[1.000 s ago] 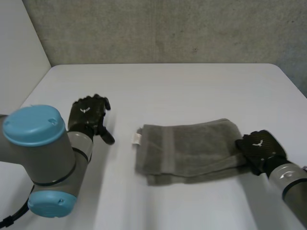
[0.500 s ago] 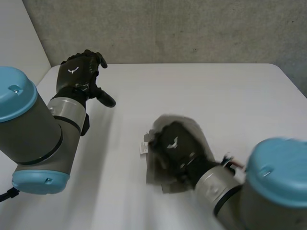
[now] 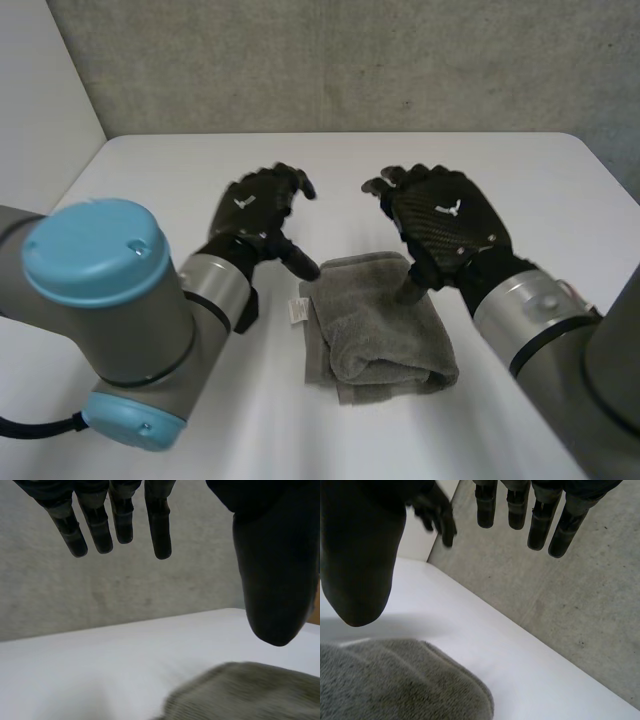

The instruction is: Fold the towel.

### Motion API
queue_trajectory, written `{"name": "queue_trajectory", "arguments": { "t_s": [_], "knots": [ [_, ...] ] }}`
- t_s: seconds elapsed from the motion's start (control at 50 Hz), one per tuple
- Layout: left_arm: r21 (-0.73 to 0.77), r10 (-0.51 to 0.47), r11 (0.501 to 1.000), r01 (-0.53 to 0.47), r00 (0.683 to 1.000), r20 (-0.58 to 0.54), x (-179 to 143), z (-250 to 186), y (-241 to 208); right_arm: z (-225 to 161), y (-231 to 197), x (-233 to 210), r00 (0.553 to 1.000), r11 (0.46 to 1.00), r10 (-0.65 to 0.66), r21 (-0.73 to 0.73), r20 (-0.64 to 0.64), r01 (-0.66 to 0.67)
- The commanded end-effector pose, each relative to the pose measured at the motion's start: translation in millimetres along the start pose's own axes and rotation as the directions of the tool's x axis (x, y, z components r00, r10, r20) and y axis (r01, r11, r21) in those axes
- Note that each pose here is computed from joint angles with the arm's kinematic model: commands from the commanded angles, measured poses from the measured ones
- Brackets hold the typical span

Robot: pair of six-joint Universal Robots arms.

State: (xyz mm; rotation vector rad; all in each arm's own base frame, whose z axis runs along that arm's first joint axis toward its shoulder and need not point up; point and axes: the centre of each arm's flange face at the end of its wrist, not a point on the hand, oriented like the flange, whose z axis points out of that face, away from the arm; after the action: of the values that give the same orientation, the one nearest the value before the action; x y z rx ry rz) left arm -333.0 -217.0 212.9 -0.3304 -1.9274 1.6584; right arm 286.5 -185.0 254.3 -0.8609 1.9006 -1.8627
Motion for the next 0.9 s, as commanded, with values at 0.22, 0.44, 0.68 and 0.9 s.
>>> {"name": "queue_trajectory", "arguments": {
  "t_s": [0.22, 0.44, 0.68, 0.9],
  "knots": [
    [-0.190, 0.000, 0.982, -0.005, 1.000, -0.024, 7.8, -1.4, 70.8, 35.5, 70.7, 18.5, 0.998, 0.963, 0.057, -0.263, 0.015, -0.051],
    [-0.267, 0.018, 0.964, -0.016, 1.000, 0.005, -0.4, -1.4, 93.7, 45.7, 113.8, 16.1, 0.998, 0.929, 0.055, -0.368, 0.031, -0.040],
    [-0.246, 0.044, 0.968, -0.042, 0.999, 0.000, 0.3, 0.7, 83.1, 46.3, 100.6, 21.6, 0.999, 0.941, 0.029, -0.337, 0.023, -0.019],
    [-0.107, 0.043, 0.993, -0.043, 0.999, -0.005, 9.1, -4.0, 10.5, 36.8, 32.1, 39.8, 0.996, 0.988, 0.035, -0.148, -0.087, -0.048]
  ]
}}
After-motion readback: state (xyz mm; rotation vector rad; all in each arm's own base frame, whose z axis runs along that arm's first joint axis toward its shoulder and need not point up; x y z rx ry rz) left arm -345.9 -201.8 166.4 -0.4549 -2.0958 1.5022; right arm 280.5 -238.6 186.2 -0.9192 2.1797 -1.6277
